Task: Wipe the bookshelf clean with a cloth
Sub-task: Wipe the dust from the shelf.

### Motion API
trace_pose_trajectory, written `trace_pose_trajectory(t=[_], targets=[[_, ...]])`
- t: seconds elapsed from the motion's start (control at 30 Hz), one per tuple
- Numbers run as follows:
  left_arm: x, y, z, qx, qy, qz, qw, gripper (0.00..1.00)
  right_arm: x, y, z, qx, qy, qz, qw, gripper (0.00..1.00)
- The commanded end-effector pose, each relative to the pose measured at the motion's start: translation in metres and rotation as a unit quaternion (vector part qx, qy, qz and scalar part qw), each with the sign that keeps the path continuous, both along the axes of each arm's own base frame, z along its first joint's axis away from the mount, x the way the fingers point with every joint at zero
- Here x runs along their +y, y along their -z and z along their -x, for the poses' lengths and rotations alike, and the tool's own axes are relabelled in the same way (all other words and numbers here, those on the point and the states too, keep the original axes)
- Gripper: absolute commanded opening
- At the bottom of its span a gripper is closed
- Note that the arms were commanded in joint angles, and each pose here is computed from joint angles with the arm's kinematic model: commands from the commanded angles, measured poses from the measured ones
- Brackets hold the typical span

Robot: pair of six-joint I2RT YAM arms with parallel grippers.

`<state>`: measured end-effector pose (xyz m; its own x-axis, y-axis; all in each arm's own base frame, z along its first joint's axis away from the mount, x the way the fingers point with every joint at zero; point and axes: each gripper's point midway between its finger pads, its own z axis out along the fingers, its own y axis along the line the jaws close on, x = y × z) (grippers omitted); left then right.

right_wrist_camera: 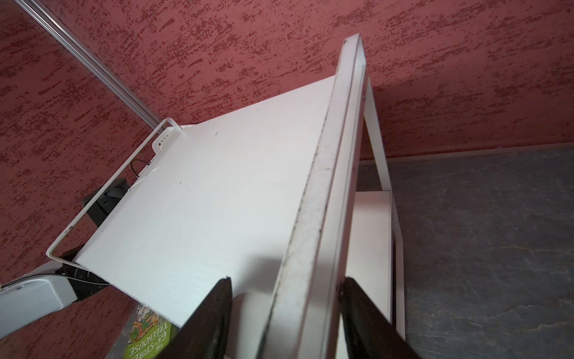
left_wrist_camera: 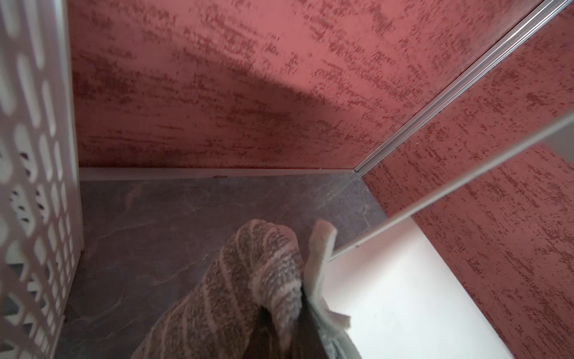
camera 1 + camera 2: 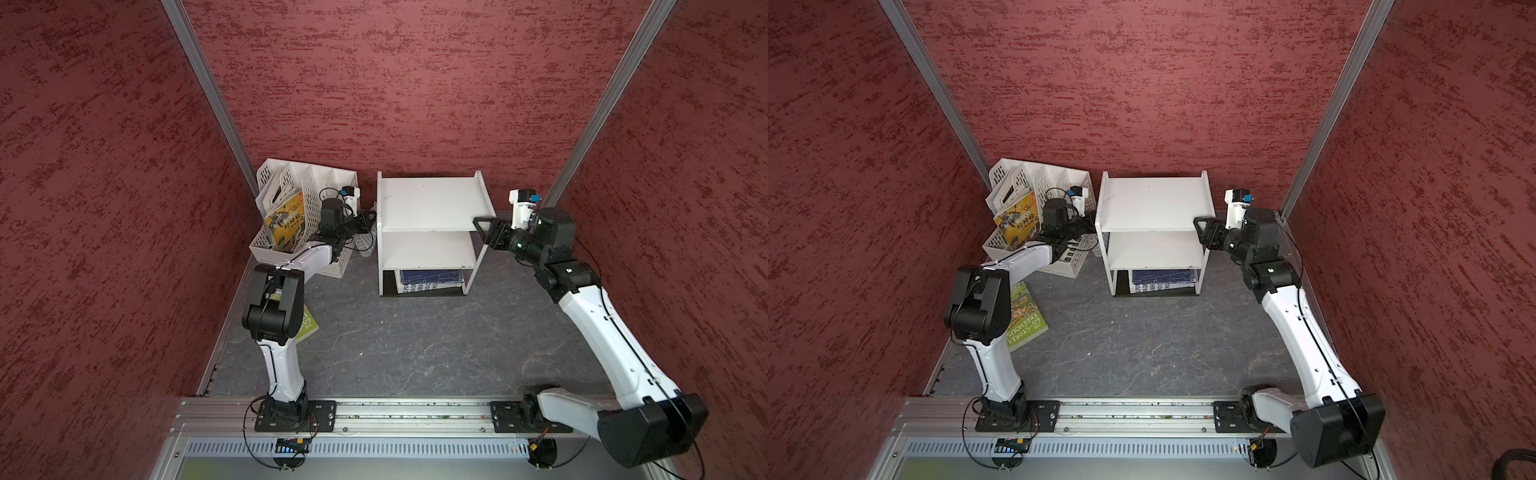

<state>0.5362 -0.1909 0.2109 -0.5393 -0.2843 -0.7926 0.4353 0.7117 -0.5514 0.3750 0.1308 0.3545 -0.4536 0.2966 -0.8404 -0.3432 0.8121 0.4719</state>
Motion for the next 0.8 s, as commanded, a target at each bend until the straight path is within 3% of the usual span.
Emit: trace_pose_trajectory(t=[0.0, 0.1, 0.23, 0.47, 0.63, 0.77], targets=[[-0.019, -0.010, 0.010, -0.015, 0.030, 0.008, 0.999, 0.00, 0.011, 0.010, 0.004, 0.007, -0.026, 0.010, 1.000, 0.59], [-0.011, -0.033, 0.021, -0.032, 0.026, 0.005, 0.999, 0.00, 0.009, 0.006, 0.007, 0.003, -0.022, 0.011, 1.000, 0.59], [0.016, -0.063, 0.048, -0.046, -0.004, -0.003, 0.999, 0.00, -0.002, -0.006, 0.020, -0.013, 0.001, 0.020, 1.000, 0.68], [0.075, -0.082, 0.128, -0.030, -0.084, -0.021, 0.996, 0.00, -0.022, -0.015, 0.056, -0.026, 0.036, 0.029, 0.999, 0.88], [0.081, -0.076, 0.200, -0.005, -0.084, -0.008, 0.996, 0.00, 0.008, -0.007, 0.086, -0.018, -0.045, -0.002, 0.999, 0.92], [0.053, -0.081, 0.259, -0.010, -0.018, 0.040, 0.999, 0.00, 0.064, 0.001, 0.120, -0.023, -0.168, -0.038, 0.985, 0.94]])
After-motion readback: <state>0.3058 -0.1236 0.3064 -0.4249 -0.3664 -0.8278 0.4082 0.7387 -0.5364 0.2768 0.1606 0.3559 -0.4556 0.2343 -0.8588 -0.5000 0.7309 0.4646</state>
